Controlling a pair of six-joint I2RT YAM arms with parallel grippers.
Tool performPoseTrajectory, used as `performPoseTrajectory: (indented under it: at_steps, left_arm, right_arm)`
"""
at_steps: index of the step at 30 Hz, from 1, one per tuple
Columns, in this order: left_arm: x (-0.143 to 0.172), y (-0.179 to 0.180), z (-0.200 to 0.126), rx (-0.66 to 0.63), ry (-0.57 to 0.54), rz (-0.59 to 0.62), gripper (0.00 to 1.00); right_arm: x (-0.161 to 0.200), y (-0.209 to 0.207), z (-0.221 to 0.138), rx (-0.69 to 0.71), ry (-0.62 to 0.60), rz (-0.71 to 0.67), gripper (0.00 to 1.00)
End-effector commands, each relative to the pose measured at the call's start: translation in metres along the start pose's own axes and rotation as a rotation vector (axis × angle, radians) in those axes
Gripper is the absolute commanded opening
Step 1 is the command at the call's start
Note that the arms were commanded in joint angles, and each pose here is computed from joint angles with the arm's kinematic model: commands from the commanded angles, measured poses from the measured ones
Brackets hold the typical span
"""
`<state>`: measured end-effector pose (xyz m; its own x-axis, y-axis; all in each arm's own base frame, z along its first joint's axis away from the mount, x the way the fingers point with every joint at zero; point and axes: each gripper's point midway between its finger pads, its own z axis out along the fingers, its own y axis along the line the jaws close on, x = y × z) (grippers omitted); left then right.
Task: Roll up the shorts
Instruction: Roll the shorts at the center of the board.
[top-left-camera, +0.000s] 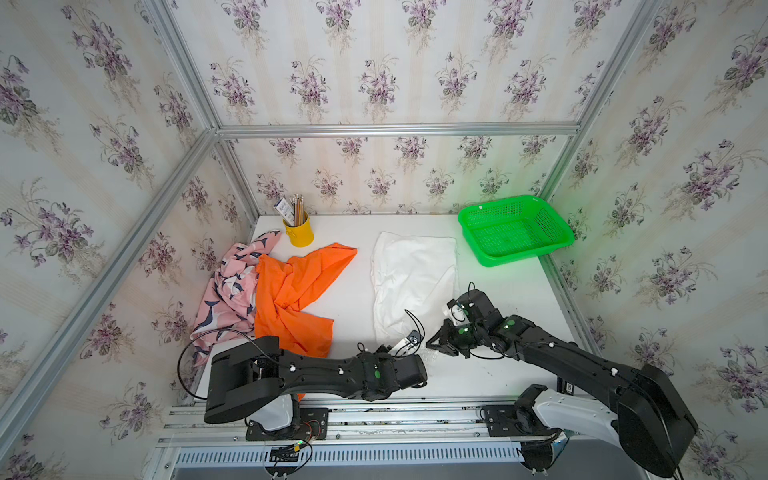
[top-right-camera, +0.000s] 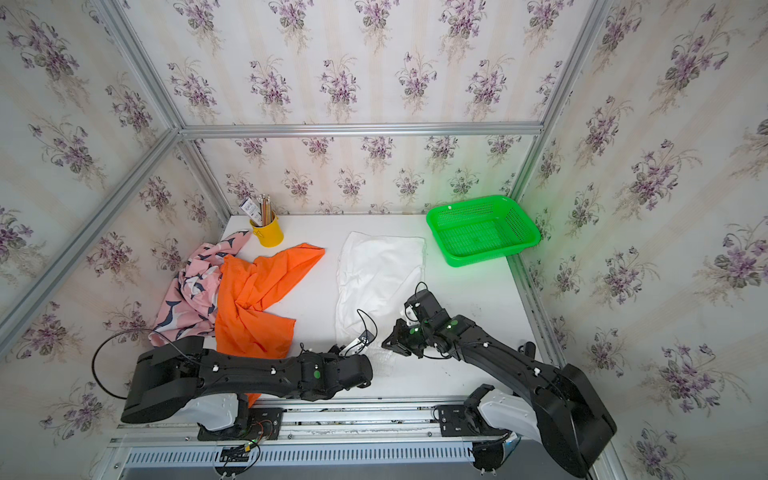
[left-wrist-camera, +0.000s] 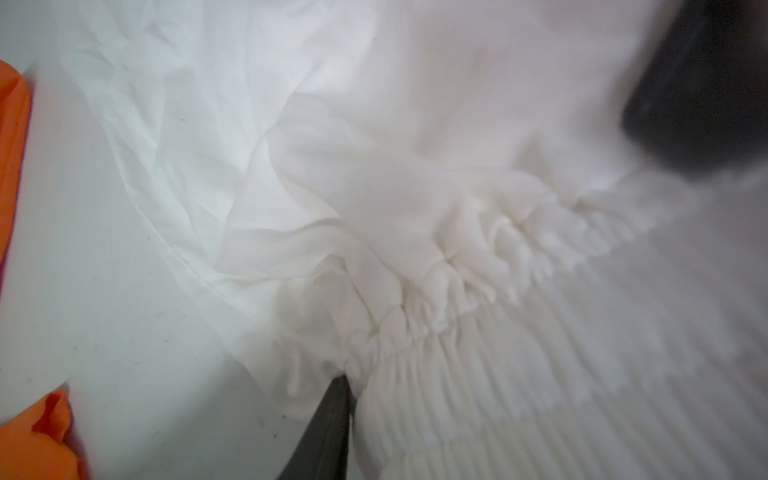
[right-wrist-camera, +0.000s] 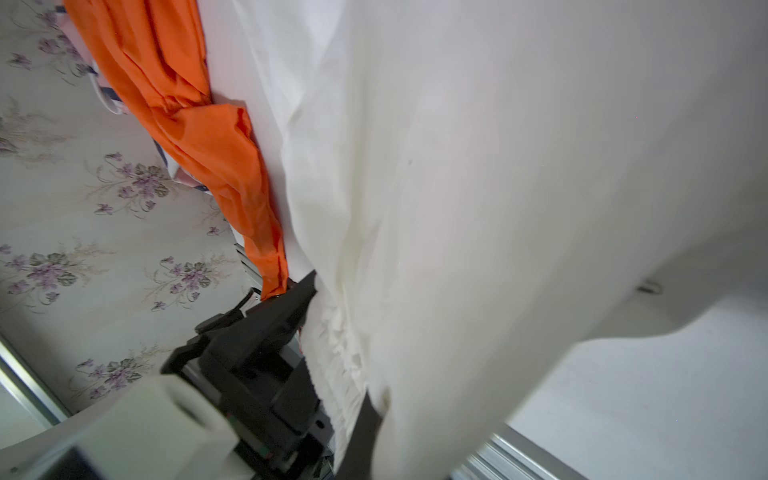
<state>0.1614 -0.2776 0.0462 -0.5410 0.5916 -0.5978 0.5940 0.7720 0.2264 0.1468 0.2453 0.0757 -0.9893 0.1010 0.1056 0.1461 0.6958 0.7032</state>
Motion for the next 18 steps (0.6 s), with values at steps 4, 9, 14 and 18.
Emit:
performPoseTrajectory:
  at_steps: [4, 9, 14, 18]
  left_arm:
    - [0.013, 0.0, 0.0, 0.061, 0.017, -0.114, 0.28]
    - [0.017, 0.006, -0.007, 0.063, 0.022, -0.146, 0.59]
    - [0.018, 0.008, -0.024, 0.11, 0.028, -0.118, 0.77]
    - [0.019, 0.019, -0.046, 0.12, 0.051, -0.124, 0.77]
  right_arm:
    - [0.002, -0.032, 0.021, 0.059, -0.018, 0.0, 0.0]
    - [0.007, -0.061, 0.033, 0.077, -0.022, 0.011, 0.04]
    - [0.009, -0.056, 0.031, 0.063, -0.015, -0.03, 0.32]
    - [0.009, -0.05, 0.019, 0.093, -0.026, -0.053, 0.45]
